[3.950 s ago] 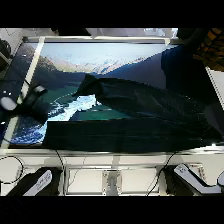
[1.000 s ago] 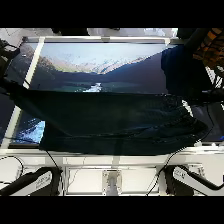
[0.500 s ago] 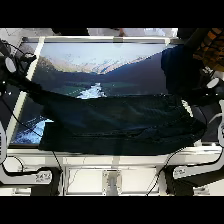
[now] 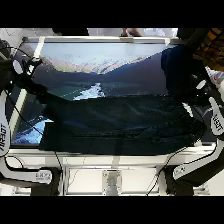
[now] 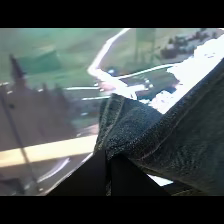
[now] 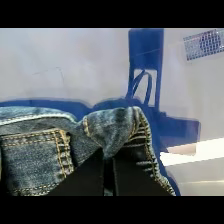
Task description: Fold the clothes and pants, and hang the long-sleeved shirts on hangers.
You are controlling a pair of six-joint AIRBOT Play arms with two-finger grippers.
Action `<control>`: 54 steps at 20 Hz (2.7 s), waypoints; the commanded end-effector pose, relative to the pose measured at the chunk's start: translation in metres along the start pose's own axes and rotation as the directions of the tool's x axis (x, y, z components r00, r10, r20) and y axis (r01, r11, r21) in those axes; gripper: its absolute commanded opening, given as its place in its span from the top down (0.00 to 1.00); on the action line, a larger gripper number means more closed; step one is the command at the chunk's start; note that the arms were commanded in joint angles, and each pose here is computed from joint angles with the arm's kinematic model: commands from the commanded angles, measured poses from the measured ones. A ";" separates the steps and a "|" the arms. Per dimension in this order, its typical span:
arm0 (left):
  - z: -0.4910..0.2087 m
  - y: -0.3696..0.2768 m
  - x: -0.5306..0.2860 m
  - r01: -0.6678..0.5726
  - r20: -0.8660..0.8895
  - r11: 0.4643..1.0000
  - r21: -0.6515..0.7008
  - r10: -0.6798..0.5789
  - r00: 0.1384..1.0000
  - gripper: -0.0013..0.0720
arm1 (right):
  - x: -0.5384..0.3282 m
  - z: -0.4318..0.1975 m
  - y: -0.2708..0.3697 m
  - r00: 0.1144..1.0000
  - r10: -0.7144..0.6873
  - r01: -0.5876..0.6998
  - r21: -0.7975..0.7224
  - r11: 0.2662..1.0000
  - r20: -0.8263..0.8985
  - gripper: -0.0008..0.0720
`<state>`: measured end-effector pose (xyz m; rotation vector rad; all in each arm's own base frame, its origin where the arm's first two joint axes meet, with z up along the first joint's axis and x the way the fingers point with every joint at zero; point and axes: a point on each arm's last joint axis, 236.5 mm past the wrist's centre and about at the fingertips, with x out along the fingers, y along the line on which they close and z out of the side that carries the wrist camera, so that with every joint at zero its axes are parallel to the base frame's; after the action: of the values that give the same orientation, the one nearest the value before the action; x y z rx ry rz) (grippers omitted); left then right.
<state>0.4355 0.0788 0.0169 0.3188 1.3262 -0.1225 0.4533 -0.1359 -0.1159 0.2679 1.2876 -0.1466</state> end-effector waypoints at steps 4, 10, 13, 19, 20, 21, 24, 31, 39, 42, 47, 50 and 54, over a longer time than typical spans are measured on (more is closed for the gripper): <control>-0.001 -0.022 0.026 0.095 -0.042 0.995 -0.027 -0.096 0.994 0.94 | -0.016 0.045 0.017 0.993 0.009 -0.006 -0.028 1.000 0.117 0.97; 0.081 0.049 -0.016 -0.007 0.239 0.947 -0.320 0.088 0.967 0.94 | -0.110 0.164 0.009 0.873 -0.062 0.026 0.080 0.996 0.483 0.97; 0.102 0.060 -0.026 -0.019 0.307 0.946 -0.324 0.124 0.943 0.94 | -0.133 0.187 0.008 0.822 -0.068 -0.001 0.120 0.993 0.566 0.97; 0.101 0.052 0.021 -0.002 0.247 0.943 -0.333 0.090 0.965 0.43 | -0.069 0.147 0.007 0.927 -0.056 0.007 0.134 0.991 0.370 0.65; 0.100 0.052 0.022 -0.003 0.244 0.943 -0.332 0.088 0.966 0.43 | -0.066 0.142 0.006 0.936 -0.057 0.016 0.122 0.992 0.346 0.63; 0.101 0.052 0.021 -0.004 0.248 0.943 -0.332 0.091 0.964 0.43 | -0.068 0.139 0.004 0.941 -0.059 0.023 0.111 0.994 0.333 0.63; 0.100 0.057 0.007 -0.012 0.259 0.941 -0.337 0.105 0.960 0.43 | -0.085 0.134 -0.003 0.955 -0.079 0.062 0.066 0.996 0.285 0.63; 0.017 0.076 -0.045 -0.116 0.038 0.957 -0.265 0.130 0.991 0.43 | -0.162 0.080 -0.074 0.976 -0.190 0.193 -0.015 0.981 0.106 0.63; -0.056 0.061 -0.125 -0.013 0.136 0.940 -0.341 0.063 0.989 0.44 | -0.203 -0.037 -0.142 0.956 -0.266 0.243 0.171 0.955 0.127 0.63; -0.115 0.025 -0.088 0.035 0.013 0.950 -0.309 -0.032 0.999 0.44 | -0.182 -0.089 -0.137 0.967 -0.249 0.237 0.149 0.960 0.060 0.63; -0.187 -0.052 -0.022 0.228 -0.166 0.951 -0.209 -0.265 0.950 0.44 | -0.168 -0.099 -0.087 0.980 -0.094 0.052 0.228 0.972 0.175 0.64; -0.201 -0.065 0.000 0.256 -0.185 0.942 -0.216 -0.297 0.937 0.43 | -0.168 -0.089 -0.066 0.968 -0.020 -0.035 0.212 0.977 0.250 0.97; -0.207 -0.073 0.010 0.288 -0.210 0.928 -0.235 -0.338 0.917 0.43 | -0.168 -0.086 -0.065 0.964 -0.014 -0.045 0.214 0.976 0.267 0.97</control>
<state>0.2342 0.0787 -0.0346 -0.0327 1.5885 -0.1898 0.3040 -0.1869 0.0135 0.4082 1.0436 -0.3196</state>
